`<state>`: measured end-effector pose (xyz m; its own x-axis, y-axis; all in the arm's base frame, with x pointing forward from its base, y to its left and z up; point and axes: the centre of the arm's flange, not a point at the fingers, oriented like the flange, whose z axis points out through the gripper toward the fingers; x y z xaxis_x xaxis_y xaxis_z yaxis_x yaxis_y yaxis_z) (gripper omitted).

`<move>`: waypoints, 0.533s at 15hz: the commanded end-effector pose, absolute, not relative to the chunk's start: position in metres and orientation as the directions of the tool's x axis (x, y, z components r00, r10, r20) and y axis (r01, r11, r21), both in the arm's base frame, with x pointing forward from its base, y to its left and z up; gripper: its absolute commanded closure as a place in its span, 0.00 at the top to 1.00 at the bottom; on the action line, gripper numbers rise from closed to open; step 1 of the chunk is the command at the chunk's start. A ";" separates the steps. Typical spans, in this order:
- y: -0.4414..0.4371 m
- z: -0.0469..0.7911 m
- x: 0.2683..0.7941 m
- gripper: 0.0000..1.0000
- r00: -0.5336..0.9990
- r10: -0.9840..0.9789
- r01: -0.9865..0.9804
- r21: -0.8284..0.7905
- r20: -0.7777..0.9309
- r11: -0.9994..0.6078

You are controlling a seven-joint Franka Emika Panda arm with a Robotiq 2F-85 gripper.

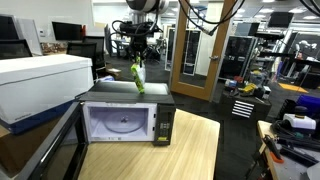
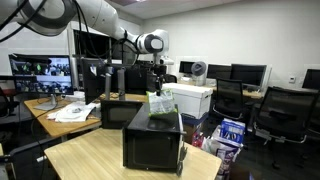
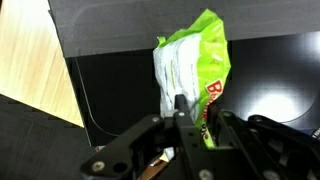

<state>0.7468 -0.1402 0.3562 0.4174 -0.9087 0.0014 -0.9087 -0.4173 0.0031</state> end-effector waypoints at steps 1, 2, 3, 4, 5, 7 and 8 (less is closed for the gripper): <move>-0.148 0.361 0.715 0.09 0.445 -0.892 -0.894 0.012 -0.072 -0.447; -0.145 0.357 0.706 0.09 0.457 -0.887 -0.888 0.022 -0.065 -0.459; -0.143 0.348 0.692 0.09 0.486 -0.872 -0.873 0.016 -0.049 -0.488; -0.145 0.343 0.686 0.08 0.499 -0.865 -0.865 0.015 -0.054 -0.501; -0.148 0.339 0.680 0.09 0.508 -0.859 -0.861 0.008 -0.063 -0.509; -0.158 0.337 0.666 0.08 0.509 -0.858 -0.860 -0.002 -0.068 -0.510; -0.163 0.336 0.660 0.09 0.510 -0.857 -0.859 -0.002 -0.070 -0.511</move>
